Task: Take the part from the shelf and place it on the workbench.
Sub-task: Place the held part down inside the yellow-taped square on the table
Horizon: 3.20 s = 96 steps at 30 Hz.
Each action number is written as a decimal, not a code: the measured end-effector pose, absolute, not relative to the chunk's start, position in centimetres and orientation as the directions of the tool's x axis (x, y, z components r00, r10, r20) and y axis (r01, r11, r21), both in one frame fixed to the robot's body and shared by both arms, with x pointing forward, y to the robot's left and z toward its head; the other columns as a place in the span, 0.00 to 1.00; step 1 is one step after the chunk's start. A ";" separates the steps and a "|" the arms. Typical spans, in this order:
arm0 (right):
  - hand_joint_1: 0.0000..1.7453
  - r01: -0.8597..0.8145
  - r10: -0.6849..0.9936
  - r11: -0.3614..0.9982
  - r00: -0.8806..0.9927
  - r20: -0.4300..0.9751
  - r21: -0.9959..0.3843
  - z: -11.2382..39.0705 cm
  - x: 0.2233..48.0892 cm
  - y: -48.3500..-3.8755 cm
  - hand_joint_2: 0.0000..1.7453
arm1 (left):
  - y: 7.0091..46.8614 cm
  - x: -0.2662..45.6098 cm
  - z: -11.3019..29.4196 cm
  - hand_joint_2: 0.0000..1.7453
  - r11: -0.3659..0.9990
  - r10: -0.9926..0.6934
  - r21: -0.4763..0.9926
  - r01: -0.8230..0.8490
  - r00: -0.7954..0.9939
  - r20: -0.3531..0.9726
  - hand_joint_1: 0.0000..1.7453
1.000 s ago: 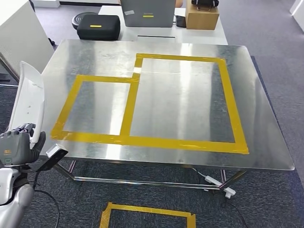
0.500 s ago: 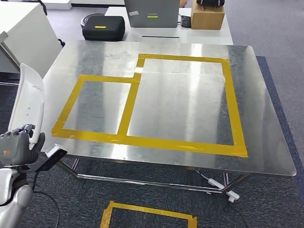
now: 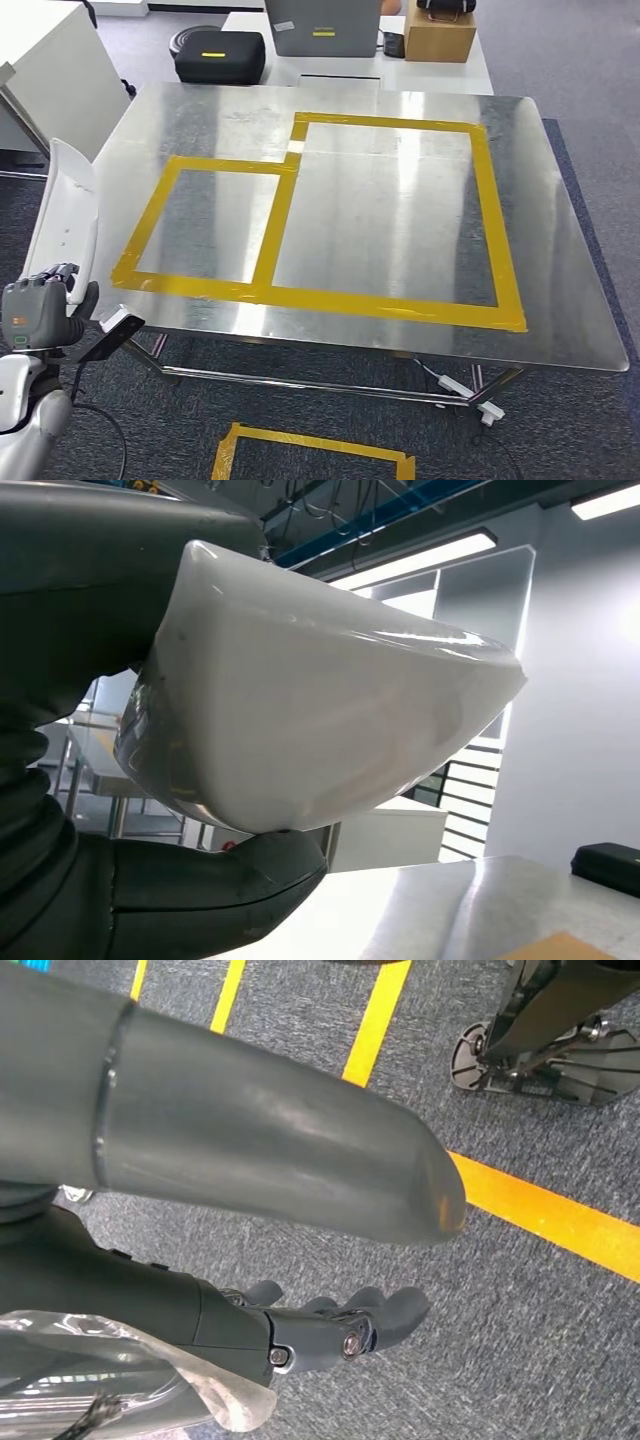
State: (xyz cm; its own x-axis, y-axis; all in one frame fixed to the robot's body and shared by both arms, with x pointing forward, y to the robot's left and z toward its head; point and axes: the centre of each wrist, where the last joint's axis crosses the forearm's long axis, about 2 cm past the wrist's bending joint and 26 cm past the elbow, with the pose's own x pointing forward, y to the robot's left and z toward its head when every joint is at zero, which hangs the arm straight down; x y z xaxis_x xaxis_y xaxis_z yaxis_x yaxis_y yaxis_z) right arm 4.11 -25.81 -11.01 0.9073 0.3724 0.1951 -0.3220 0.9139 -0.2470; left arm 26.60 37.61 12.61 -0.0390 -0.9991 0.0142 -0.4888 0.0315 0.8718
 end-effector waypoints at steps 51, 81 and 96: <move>0.00 -0.489 0.525 0.849 0.824 0.215 -0.198 -10.7 6.4 -25.0 0.00 | 24.7 40.6 12.5 1.00 0.005 -0.791 0.980 -0.199 -0.600 -0.118 1.00; 0.00 -0.476 0.511 0.857 0.834 0.208 -0.199 -10.7 6.0 -25.0 0.00 | 26.1 44.2 15.5 1.00 -0.512 -0.836 0.849 0.131 -0.303 -0.457 1.00; 0.00 -0.468 0.503 0.862 0.839 0.208 -0.198 -10.7 6.0 -25.0 0.00 | 26.2 44.3 15.5 0.75 -0.547 -0.826 0.831 0.102 -0.228 -0.516 0.75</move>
State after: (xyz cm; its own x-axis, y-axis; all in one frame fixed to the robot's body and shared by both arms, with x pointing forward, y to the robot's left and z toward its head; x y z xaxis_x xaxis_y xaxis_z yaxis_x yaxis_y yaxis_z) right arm 6.02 -25.03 -10.74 0.8389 0.5030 0.2079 -0.4675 0.8616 -0.1979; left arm 44.26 26.18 15.48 -0.2276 -0.8257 -0.5161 0.1024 -0.5474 0.8306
